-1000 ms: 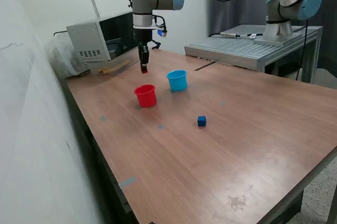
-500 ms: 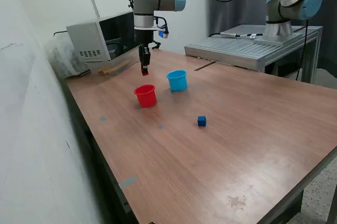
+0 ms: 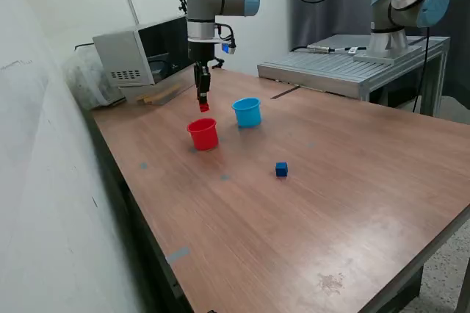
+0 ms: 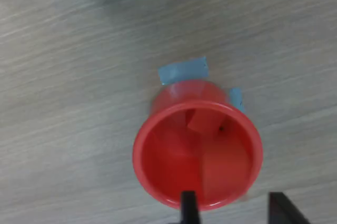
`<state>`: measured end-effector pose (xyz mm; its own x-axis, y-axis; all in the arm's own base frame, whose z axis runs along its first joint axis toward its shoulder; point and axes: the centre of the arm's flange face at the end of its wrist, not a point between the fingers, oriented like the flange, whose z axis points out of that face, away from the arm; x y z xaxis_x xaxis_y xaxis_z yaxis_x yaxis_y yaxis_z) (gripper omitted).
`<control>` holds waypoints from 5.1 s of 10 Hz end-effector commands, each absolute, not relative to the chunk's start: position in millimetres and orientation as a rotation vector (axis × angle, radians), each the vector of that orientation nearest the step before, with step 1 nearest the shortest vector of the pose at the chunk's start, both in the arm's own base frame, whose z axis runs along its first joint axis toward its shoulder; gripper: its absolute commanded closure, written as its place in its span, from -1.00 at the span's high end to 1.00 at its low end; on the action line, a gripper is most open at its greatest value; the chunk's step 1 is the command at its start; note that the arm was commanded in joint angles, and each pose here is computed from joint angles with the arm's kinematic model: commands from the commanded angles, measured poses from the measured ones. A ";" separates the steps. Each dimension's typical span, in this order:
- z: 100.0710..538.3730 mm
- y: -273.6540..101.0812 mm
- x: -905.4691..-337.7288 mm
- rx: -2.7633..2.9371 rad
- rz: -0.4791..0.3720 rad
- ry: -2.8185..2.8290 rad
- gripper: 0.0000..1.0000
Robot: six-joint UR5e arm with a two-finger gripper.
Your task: Place red objects in the red bin, and blue objects in the blue bin.
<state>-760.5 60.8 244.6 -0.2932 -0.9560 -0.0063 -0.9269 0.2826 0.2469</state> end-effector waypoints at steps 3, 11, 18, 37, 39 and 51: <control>244.6 60.9 -760.9 1.774 -0.307 -2.397 1.00; 333.6 -123.7 -695.1 2.009 -0.252 -2.198 1.00; 271.0 -232.3 -688.2 1.782 -0.135 -2.437 1.00; 131.9 -259.5 -741.8 1.649 -0.206 -2.642 1.00; 128.3 -261.3 -739.2 1.653 -0.170 -2.641 1.00; 121.1 -233.9 -744.3 1.610 -0.159 -2.679 1.00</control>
